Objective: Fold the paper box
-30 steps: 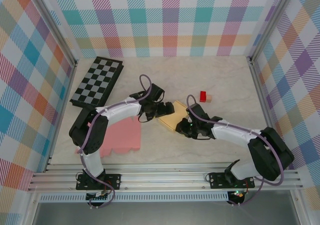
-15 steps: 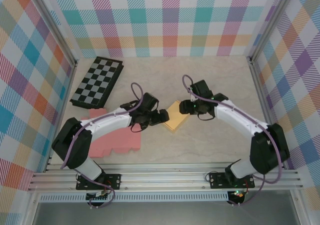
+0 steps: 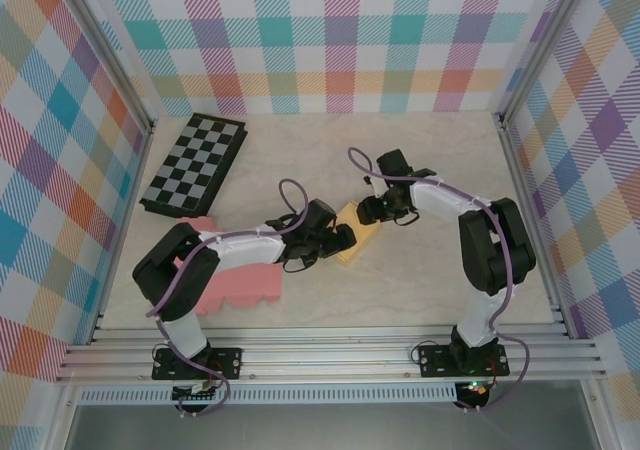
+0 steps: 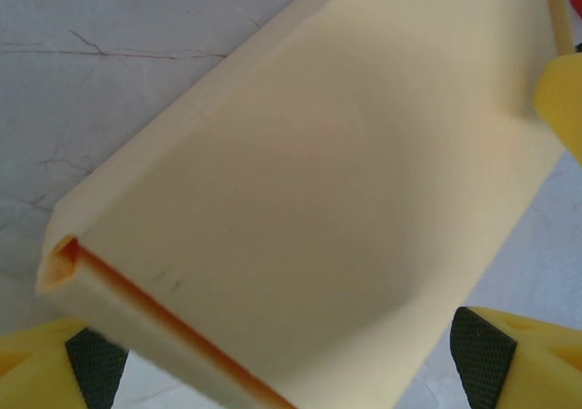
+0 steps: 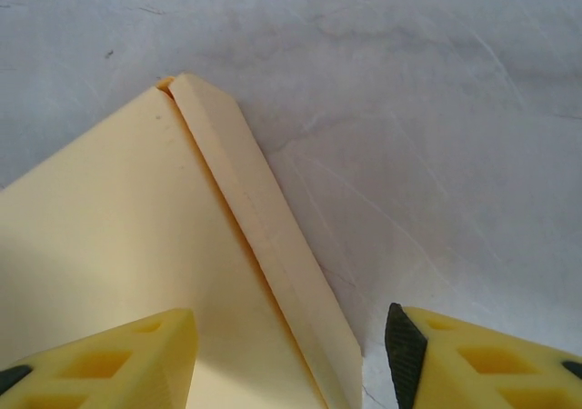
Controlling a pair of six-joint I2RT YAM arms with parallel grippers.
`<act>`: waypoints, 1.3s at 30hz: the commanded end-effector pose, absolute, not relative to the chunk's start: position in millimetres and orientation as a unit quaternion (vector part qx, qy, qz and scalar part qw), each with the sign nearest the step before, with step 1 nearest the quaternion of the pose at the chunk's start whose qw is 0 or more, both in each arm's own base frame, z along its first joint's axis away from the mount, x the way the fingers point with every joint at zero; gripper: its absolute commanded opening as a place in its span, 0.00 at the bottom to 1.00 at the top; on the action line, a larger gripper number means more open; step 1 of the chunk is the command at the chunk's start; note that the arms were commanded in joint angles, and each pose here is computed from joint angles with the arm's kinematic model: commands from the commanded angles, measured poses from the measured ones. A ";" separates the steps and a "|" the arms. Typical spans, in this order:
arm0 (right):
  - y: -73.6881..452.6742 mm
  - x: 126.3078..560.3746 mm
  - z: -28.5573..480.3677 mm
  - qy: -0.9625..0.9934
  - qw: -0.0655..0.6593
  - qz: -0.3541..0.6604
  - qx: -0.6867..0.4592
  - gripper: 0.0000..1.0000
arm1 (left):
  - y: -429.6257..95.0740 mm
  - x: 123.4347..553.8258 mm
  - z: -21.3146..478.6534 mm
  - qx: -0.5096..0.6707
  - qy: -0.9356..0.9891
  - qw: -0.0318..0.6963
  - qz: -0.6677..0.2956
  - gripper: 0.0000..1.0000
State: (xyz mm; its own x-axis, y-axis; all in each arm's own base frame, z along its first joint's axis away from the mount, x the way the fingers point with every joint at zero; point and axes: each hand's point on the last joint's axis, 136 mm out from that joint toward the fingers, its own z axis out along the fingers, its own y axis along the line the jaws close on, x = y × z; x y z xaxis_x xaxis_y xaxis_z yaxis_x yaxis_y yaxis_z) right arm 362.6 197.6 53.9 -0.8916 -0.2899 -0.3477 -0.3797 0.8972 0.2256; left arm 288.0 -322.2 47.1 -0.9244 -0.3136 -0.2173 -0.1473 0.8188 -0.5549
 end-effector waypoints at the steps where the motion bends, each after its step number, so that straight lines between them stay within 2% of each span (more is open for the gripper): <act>1: 209.1 359.2 43.7 0.956 0.133 0.177 -0.190 0.55 | -332.7 301.9 49.2 -0.135 0.932 0.167 -0.292 0.91; 6: 218.3 356.3 40.9 0.952 0.125 0.209 -0.183 0.52 | -335.5 315.5 56.3 -0.128 0.931 0.187 -0.285 0.86; 13: 230.0 369.2 65.8 0.942 0.149 0.238 -0.182 0.48 | -335.0 347.7 73.2 -0.117 0.930 0.208 -0.281 0.83; 24: 206.7 444.4 94.1 0.945 0.212 0.219 -0.119 0.48 | -359.9 441.7 91.1 -0.045 0.926 0.227 -0.297 0.83; 33: 169.8 495.8 85.1 0.952 0.234 0.193 -0.043 0.48 | -387.6 517.5 87.6 -0.002 0.910 0.253 -0.330 0.83; 39: 148.1 521.6 77.1 0.951 0.249 0.182 -0.014 0.48 | -406.3 542.8 77.8 0.012 0.905 0.252 -0.342 0.83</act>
State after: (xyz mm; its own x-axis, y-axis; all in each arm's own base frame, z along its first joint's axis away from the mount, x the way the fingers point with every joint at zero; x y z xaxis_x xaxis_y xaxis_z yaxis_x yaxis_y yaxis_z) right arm 507.1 139.6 69.6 -0.8885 0.0375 -0.4573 -0.1095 0.9505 0.2907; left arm 545.9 -378.9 64.6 -0.8632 -0.2120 -0.4582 0.0997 0.8181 -0.5664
